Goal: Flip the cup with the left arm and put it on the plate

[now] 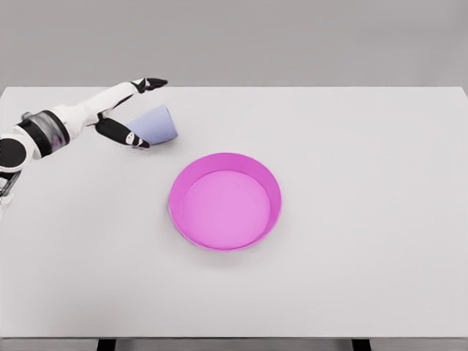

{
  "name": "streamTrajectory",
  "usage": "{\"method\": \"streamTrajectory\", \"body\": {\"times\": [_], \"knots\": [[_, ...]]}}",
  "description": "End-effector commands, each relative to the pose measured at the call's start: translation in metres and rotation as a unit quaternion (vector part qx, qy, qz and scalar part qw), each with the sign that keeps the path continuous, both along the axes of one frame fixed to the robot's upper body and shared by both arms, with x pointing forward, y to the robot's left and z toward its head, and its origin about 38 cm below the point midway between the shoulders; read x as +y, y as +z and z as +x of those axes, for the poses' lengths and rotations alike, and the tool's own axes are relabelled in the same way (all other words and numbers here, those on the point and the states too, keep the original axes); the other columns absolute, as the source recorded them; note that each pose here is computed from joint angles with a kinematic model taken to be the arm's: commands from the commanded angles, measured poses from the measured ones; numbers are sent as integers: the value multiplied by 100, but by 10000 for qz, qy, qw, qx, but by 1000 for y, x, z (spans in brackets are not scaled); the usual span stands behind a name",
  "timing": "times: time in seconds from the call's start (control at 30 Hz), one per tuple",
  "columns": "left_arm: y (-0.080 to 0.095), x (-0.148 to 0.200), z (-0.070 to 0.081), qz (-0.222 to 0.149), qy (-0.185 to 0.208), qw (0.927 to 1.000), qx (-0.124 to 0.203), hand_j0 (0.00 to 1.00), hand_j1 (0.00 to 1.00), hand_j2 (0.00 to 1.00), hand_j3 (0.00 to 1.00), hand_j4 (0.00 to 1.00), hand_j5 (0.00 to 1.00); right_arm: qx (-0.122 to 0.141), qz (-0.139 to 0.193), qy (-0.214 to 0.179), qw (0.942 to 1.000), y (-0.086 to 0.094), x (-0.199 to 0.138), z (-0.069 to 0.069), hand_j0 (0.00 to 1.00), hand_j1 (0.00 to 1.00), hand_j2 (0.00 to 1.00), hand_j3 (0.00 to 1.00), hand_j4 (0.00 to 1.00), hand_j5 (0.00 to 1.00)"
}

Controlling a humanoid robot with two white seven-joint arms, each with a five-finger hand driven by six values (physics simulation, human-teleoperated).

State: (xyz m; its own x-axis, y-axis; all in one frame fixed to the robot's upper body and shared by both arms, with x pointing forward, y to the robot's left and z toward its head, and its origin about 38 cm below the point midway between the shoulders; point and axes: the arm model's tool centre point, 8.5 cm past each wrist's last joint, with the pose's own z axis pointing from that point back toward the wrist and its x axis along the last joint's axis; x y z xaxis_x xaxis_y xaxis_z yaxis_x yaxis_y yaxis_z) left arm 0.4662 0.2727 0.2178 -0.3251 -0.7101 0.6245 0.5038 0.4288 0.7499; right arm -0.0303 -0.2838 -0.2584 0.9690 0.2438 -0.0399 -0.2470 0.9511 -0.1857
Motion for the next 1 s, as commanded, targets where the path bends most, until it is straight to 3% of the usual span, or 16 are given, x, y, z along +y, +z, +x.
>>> {"method": "streamTrajectory", "body": {"times": [0.0,0.13,0.2,0.37,0.6,0.77,0.97], "knots": [[-11,-5,5,-71,123,9997,178,100,100,100,100,100,100,8,-2,-2,10000,0,0,-1,100,100,100,100,100,100],[-19,-20,18,-83,225,9993,277,100,100,100,100,100,100,10,6,-2,10000,0,0,-1,100,100,100,100,100,100],[-25,-12,25,-63,383,9985,390,100,100,100,100,100,100,10,6,-2,10000,0,0,-1,100,100,100,100,100,100],[-43,-14,31,28,489,9966,656,100,100,100,100,100,100,8,-2,-2,10000,0,0,-1,100,100,100,100,100,100],[-43,-23,35,365,507,9965,558,100,100,100,100,100,100,0,-2,-1,10000,0,0,0,100,100,100,100,100,100],[-31,-22,39,352,507,9971,448,100,100,100,100,100,100,10,6,-2,10000,0,0,-1,100,100,100,100,100,100],[-31,-21,41,326,552,9970,433,100,100,100,100,100,100,8,-2,-2,10000,0,0,-1,100,100,100,100,100,100]]}}
